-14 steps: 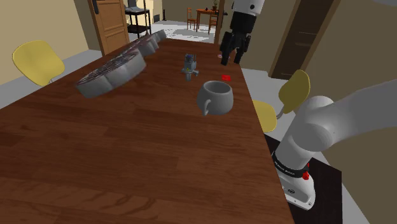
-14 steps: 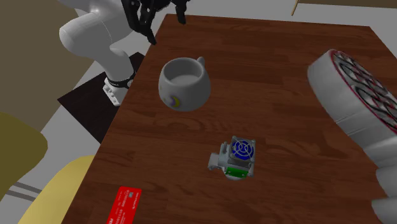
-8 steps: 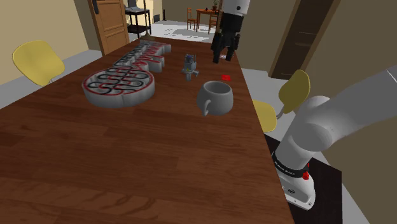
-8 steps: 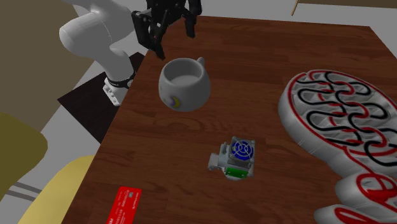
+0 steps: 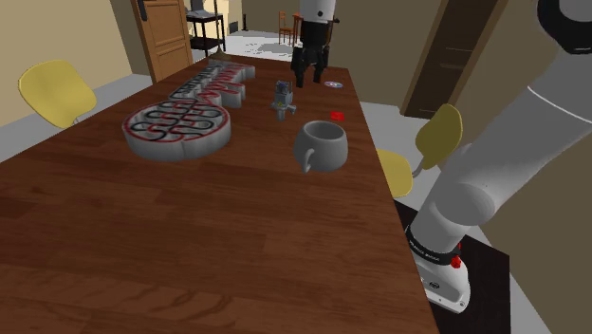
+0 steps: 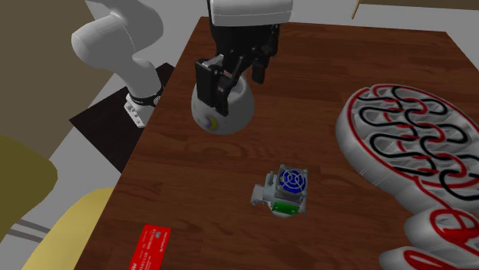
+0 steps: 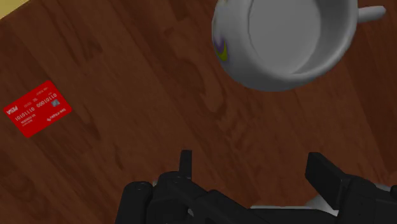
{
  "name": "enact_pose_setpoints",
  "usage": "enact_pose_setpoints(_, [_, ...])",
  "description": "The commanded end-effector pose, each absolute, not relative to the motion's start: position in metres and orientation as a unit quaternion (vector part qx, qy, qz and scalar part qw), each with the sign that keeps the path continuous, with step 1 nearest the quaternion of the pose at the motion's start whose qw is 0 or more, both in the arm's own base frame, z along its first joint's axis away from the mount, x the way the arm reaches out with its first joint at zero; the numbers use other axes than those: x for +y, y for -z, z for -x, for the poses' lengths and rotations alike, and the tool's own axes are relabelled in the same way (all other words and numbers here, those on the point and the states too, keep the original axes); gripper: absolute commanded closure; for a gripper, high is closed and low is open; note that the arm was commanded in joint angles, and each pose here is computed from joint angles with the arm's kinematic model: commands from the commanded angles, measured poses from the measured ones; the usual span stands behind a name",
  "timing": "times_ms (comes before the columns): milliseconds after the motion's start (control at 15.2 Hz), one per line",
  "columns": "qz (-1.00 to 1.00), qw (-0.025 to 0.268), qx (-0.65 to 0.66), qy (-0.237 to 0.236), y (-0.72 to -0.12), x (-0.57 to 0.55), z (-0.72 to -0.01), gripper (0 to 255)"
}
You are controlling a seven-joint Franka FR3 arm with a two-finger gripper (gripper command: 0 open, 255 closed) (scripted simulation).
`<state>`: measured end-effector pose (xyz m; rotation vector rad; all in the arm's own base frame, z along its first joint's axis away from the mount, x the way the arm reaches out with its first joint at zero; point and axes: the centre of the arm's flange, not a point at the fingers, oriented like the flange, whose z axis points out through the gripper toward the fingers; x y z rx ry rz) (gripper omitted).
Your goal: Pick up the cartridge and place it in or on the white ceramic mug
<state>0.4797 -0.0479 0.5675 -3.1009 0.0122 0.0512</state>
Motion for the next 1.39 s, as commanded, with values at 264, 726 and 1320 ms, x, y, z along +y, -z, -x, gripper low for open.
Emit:
enact_pose_setpoints(264, [0.999, -0.003, -0.018, -0.033, -0.554, -0.069, -0.557, 0])
enact_pose_setpoints(726, [0.998, -0.027, -0.04, -0.049, -0.54, -0.086, -0.636, 0])
enact_pose_setpoints(1320, [0.998, -0.027, -0.04, -0.049, -0.5, -0.088, -0.632, 0])
